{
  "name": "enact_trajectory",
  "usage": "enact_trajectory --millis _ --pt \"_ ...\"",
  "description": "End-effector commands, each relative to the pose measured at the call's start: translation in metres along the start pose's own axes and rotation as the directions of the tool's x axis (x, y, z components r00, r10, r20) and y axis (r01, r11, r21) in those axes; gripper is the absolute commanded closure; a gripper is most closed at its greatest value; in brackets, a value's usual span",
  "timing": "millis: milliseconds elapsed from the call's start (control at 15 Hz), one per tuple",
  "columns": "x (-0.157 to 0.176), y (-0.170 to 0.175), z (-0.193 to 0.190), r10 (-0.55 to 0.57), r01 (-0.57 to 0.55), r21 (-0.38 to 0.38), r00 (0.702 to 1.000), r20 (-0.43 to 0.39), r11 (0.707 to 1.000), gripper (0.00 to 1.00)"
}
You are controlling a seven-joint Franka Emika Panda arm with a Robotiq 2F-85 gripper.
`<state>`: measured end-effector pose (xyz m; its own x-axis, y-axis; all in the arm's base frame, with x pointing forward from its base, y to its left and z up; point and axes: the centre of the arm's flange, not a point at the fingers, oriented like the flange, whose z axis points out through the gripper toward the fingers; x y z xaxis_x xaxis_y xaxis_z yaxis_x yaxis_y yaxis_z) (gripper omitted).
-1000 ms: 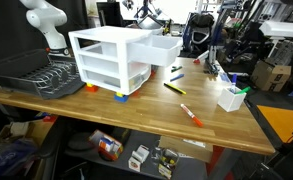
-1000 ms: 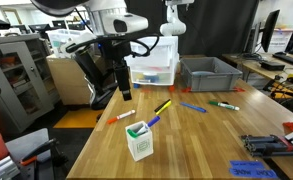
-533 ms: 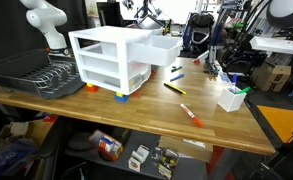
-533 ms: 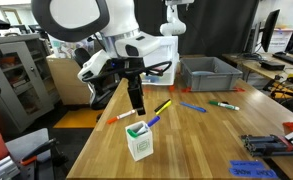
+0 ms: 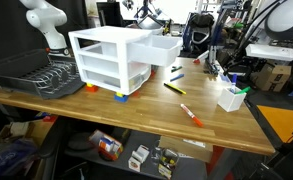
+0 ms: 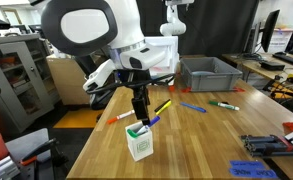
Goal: Put the blue marker in the first top drawer of the cabinet
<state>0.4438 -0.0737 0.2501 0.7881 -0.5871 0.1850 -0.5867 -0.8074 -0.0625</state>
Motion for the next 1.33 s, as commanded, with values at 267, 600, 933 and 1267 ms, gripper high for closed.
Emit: enact_trajectory --millis 267,600,933,1267 --pt "0.005 -0.005 0.012 0.021 -0.021 -0.015 1.0 -0.021 1.0 0.53" --pt "0.011 -0.01 0.011 -0.006 0.003 -0.066 0.999 -0.048 0.998 0.9" --pt "0.012 -0.011 0.009 -0.013 0.007 -0.092 0.998 -0.067 0.996 0.95" --pt "0.012 -0.014 0.005 -0.012 0.006 -0.083 0.997 -0.074 0.997 0.97"
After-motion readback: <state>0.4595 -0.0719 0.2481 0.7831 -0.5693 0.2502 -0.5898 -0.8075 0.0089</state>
